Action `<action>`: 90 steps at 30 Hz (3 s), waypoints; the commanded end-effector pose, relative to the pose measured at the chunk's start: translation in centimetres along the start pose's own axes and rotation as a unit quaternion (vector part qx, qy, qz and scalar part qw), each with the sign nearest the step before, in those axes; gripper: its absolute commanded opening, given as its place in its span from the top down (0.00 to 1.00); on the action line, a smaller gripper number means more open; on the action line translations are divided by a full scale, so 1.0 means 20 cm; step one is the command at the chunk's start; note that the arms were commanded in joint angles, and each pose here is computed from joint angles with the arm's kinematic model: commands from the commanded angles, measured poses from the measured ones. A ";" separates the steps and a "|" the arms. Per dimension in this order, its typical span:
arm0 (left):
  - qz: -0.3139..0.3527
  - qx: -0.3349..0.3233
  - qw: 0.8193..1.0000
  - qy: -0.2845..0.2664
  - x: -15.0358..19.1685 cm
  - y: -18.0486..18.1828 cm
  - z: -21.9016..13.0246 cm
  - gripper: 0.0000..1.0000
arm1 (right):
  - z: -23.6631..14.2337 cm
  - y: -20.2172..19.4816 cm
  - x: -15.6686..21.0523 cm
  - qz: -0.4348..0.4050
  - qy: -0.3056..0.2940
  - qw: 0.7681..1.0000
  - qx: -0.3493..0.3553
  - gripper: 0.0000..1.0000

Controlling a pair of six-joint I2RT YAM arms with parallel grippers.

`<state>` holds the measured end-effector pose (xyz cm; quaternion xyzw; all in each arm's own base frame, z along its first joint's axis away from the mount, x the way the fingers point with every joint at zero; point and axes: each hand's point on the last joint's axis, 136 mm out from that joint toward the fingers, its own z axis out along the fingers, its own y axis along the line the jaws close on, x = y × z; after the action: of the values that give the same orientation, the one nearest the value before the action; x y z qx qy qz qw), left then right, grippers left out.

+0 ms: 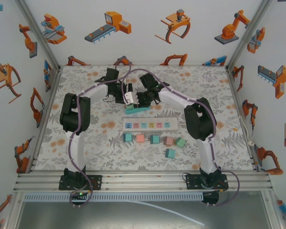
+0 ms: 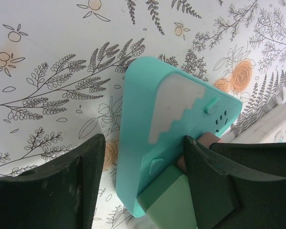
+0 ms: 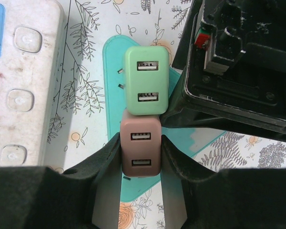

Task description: Pull the plug off the socket

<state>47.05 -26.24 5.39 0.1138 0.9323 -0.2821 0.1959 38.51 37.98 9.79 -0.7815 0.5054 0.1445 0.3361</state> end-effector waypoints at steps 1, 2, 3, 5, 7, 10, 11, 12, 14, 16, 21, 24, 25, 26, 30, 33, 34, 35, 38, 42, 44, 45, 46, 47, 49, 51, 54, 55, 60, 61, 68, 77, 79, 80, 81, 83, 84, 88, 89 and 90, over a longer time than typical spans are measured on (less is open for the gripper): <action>-0.014 -0.156 0.984 0.087 0.33 0.45 0.12 0.39 | -0.25 -0.14 -0.35 -0.014 -0.086 0.995 0.039 0.83; -0.015 -0.156 0.984 0.088 0.33 0.45 0.12 0.39 | -0.26 -0.16 -0.36 -0.002 -0.095 0.995 0.040 0.83; -0.015 -0.156 0.984 0.088 0.33 0.45 0.12 0.39 | -0.28 -0.17 -0.37 0.005 -0.102 0.994 0.040 0.83; -0.016 -0.156 0.984 0.088 0.33 0.45 0.12 0.39 | -0.28 -0.18 -0.35 0.006 -0.096 0.994 0.044 0.84; -0.015 -0.157 0.984 0.088 0.33 0.45 0.11 0.39 | -0.26 -0.16 -0.33 -0.005 -0.074 0.996 0.039 0.85; -0.015 -0.156 0.984 0.085 0.32 0.45 0.11 0.39 | -0.25 -0.14 -0.31 -0.007 -0.063 0.998 0.029 0.85; -0.016 -0.157 0.984 0.086 0.32 0.45 0.11 0.39 | -0.25 -0.13 -0.32 -0.006 -0.065 0.998 0.027 0.85; -0.016 -0.156 0.984 0.084 0.31 0.45 0.10 0.39 | -0.25 -0.13 -0.32 -0.007 -0.066 0.997 0.027 0.85; -0.016 -0.153 0.985 0.082 0.31 0.45 0.10 0.39 | -0.26 -0.13 -0.33 -0.006 -0.067 0.997 0.029 0.85; -0.018 -0.143 0.986 0.078 0.30 0.43 0.09 0.39 | -0.28 -0.14 -0.34 -0.002 -0.068 0.997 0.036 0.85; -0.024 -0.101 0.994 0.039 0.18 0.33 0.03 0.39 | -0.41 -0.22 -0.41 0.078 -0.083 0.989 0.089 0.88; -0.023 -0.084 0.996 0.011 0.06 0.27 -0.03 0.39 | -0.55 -0.29 -0.46 0.199 -0.107 0.963 0.148 0.87; -0.018 -0.082 0.996 0.002 0.01 0.25 -0.06 0.39 | -0.59 -0.30 -0.46 0.230 -0.115 0.953 0.160 0.87; -0.016 -0.079 0.997 -0.006 -0.03 0.23 -0.08 0.38 | -0.64 -0.29 -0.48 0.274 -0.131 0.937 0.169 0.87; 0.008 -0.056 0.997 -0.047 -0.19 0.12 -0.20 0.35 | -0.79 -0.24 -0.49 0.413 -0.178 0.872 0.191 0.88; 0.034 -0.036 0.995 -0.083 -0.28 0.02 -0.34 0.34 | -0.90 -0.18 -0.46 0.510 -0.203 0.810 0.208 0.91; 0.042 -0.030 0.994 -0.095 -0.30 -0.02 -0.39 0.33 | -0.93 -0.15 -0.44 0.542 -0.211 0.785 0.212 0.92; 0.052 -0.021 0.993 -0.106 -0.31 -0.07 -0.44 0.33 | -0.96 -0.13 -0.44 0.561 -0.220 0.768 0.216 0.92; 0.089 0.019 0.986 -0.141 -0.31 -0.22 -0.62 0.32 | -1.03 -0.01 -0.38 0.604 -0.219 0.732 0.227 0.91; 0.132 0.060 0.975 -0.167 -0.21 -0.39 -0.81 0.29 | -1.07 0.14 -0.29 0.653 -0.193 0.695 0.230 0.91; 0.154 0.065 0.971 -0.173 -0.13 -0.46 -0.90 0.28 | -1.09 0.22 -0.26 0.681 -0.181 0.672 0.227 0.91; 0.171 0.068 0.968 -0.173 -0.08 -0.50 -0.94 0.27 | -1.09 0.26 -0.24 0.695 -0.179 0.658 0.226 0.91; 0.190 0.070 0.964 -0.173 -0.03 -0.54 -0.98 0.27 | -1.08 0.31 -0.22 0.711 -0.179 0.642 0.226 0.91; 0.211 0.068 0.960 -0.173 0.03 -0.58 -1.02 0.26 | -1.08 0.35 -0.20 0.726 -0.182 0.624 0.224 0.91; 0.255 0.070 0.950 -0.164 0.14 -0.65 -1.06 0.25 | -1.05 0.43 -0.16 0.755 -0.182 0.591 0.217 0.91; 0.303 0.071 0.938 -0.153 0.25 -0.71 -1.10 0.23 | -1.01 0.52 -0.12 0.782 -0.178 0.559 0.212 0.92; 0.370 0.087 0.914 -0.141 0.44 -0.77 -1.16 0.22 | -0.94 0.65 -0.10 0.805 -0.167 0.530 0.206 0.92; 0.392 0.095 0.904 -0.143 0.49 -0.79 -1.19 0.21 | -0.91 0.70 -0.10 0.812 -0.163 0.522 0.203 0.92; 0.496 0.134 0.848 -0.131 0.83 -0.85 -1.29 0.17 | -0.77 0.87 -0.11 0.832 -0.150 0.495 0.198 0.92; 0.516 0.142 0.835 -0.125 0.90 -0.85 -1.30 0.14 | -0.74 0.90 -0.11 0.836 -0.147 0.492 0.196 0.92; 0.616 0.184 0.756 -0.125 1.23 -0.79 -1.31 0.03 | -0.56 1.03 -0.09 0.839 -0.108 0.493 0.203 0.91; 0.632 0.210 0.739 -0.105 1.34 -0.76 -1.27 0.03 | -0.45 1.13 0.04 0.841 -0.077 0.488 0.222 0.89; 0.632 0.214 0.737 -0.104 1.34 -0.77 -1.27 0.03 | -0.44 1.16 0.08 0.845 -0.079 0.479 0.226 0.88; 0.632 0.214 0.738 -0.103 1.34 -0.77 -1.27 0.03 | -0.44 1.16 0.09 0.845 -0.085 0.476 0.228 0.88; 0.630 0.214 0.739 -0.100 1.34 -0.76 -1.26 0.03 | -0.43 1.16 0.10 0.845 -0.091 0.474 0.230 0.88; 0.629 0.214 0.741 -0.098 1.34 -0.76 -1.26 0.03 | -0.43 1.17 0.11 0.847 -0.091 0.471 0.230 0.86; 0.627 0.211 0.744 -0.096 1.34 -0.76 -1.25 0.03 | -0.42 1.18 0.11 0.848 -0.088 0.470 0.229 0.85; 0.627 0.201 0.747 -0.094 1.32 -0.75 -1.25 0.03 | -0.40 1.21 0.14 0.855 -0.077 0.461 0.227 0.77; 0.627 0.200 0.747 -0.093 1.32 -0.74 -1.25 0.03 | -0.40 1.22 0.15 0.856 -0.072 0.459 0.228 0.76; 0.628 0.198 0.747 -0.095 1.32 -0.74 -1.25 0.03 | -0.40 1.23 0.15 0.857 -0.067 0.457 0.229 0.74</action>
<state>11.49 -21.45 20.09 0.6727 0.5627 -0.2821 0.3890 17.12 24.74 5.32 0.1441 0.9108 0.3048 0.2382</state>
